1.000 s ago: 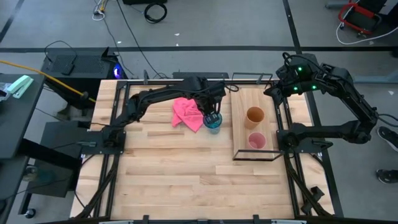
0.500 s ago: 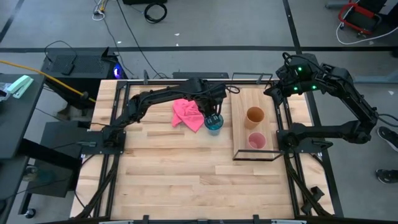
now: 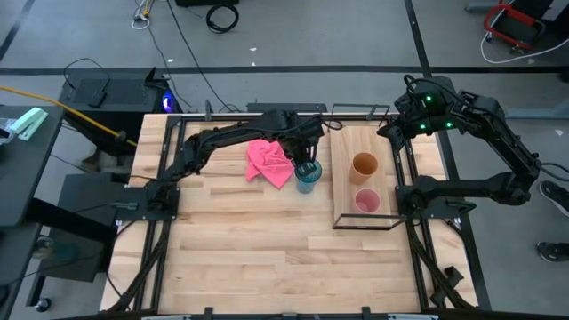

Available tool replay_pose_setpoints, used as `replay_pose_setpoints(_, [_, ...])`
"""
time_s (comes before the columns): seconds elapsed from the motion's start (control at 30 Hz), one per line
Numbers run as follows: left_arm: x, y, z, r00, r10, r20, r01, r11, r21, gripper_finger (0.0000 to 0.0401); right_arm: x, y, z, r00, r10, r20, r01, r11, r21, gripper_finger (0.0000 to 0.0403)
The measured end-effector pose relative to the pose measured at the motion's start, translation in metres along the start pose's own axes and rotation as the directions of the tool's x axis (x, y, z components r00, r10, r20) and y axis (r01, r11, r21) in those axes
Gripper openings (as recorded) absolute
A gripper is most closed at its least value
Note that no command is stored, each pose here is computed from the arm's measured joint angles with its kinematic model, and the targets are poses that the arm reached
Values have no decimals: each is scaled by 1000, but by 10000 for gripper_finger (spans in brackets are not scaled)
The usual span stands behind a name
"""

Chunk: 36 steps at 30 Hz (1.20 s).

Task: Stack small to large cups/mugs on shelf
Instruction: Put the blue cup on the shelf

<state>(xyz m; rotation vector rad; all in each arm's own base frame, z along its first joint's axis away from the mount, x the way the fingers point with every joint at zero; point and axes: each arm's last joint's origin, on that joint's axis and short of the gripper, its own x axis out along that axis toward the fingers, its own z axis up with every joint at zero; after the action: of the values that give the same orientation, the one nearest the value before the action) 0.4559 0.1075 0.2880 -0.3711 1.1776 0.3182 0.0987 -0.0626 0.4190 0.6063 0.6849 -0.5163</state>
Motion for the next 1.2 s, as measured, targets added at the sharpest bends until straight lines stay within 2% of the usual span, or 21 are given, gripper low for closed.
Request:
replay_pose_setpoints(0.33, [-31,20,4,996,-53,66,58,994,-88,102,6,2,4,999,34,-15,-34,999,10,88])
replay_pose_setpoints(0.57, [-74,37,0,988,-48,148,67,990,-125,99,19,11,15,993,118,-26,-119,992,-38,87])
replay_pose_setpoints(0.67, [-92,48,-6,989,-29,148,51,988,-149,100,28,19,20,989,146,-33,-148,987,-69,87])
replay_pose_setpoints(1.0, [-139,82,-42,986,164,10,-158,961,-229,93,69,43,38,973,223,-65,-230,959,-165,87])
replay_pose_setpoints(1.2, [-163,84,-52,973,222,69,-197,946,-258,87,105,50,46,970,200,-137,-224,955,-196,87])
